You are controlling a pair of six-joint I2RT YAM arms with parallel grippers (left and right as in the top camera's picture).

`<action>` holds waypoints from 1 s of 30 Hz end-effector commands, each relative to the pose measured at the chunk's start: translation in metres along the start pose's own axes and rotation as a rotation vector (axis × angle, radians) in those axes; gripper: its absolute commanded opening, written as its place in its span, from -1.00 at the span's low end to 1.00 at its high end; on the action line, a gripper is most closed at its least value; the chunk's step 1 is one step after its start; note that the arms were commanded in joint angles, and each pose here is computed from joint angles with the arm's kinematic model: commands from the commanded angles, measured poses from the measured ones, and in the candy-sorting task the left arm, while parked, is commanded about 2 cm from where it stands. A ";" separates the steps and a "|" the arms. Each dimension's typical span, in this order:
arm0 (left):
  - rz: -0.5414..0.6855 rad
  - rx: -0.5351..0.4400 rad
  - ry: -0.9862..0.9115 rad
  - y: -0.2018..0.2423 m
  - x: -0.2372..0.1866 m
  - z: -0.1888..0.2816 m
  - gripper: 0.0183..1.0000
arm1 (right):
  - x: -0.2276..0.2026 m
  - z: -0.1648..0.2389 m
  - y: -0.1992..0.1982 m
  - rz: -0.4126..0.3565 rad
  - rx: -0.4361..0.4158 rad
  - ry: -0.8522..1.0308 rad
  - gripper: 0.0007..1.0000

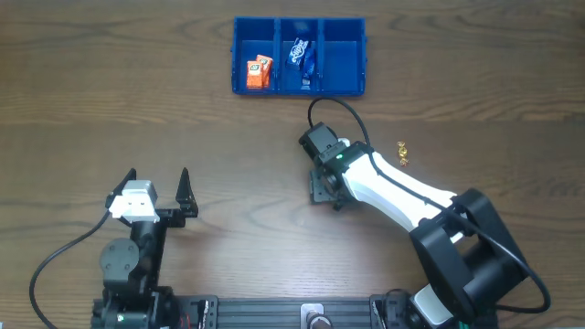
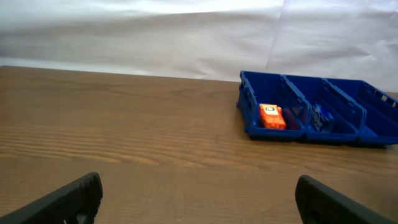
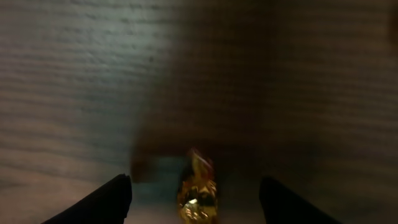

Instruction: Sort Candies Into Trays

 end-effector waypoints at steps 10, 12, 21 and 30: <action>-0.003 -0.013 0.049 -0.002 -0.014 -0.001 1.00 | -0.006 -0.008 -0.004 -0.040 -0.021 0.026 0.24; -0.003 -0.013 0.049 -0.002 -0.014 -0.001 1.00 | -0.007 -0.011 -0.004 -0.039 -0.029 0.034 0.18; -0.003 -0.013 0.049 -0.002 -0.014 -0.001 1.00 | -0.007 -0.011 -0.004 -0.043 -0.030 0.035 -0.35; -0.003 -0.013 0.049 -0.002 -0.014 -0.001 1.00 | -0.003 -0.011 -0.001 -0.047 -0.014 0.019 -0.57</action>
Point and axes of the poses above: each gripper's point midway between its finger pads, its own z axis back along the fingers, its own y axis along the line the jaws close on, x = y × z, the point moved 4 cm from there along z, back along the fingers, and after that the axes turned 13 degrees about -z, right-handed, at the moved point
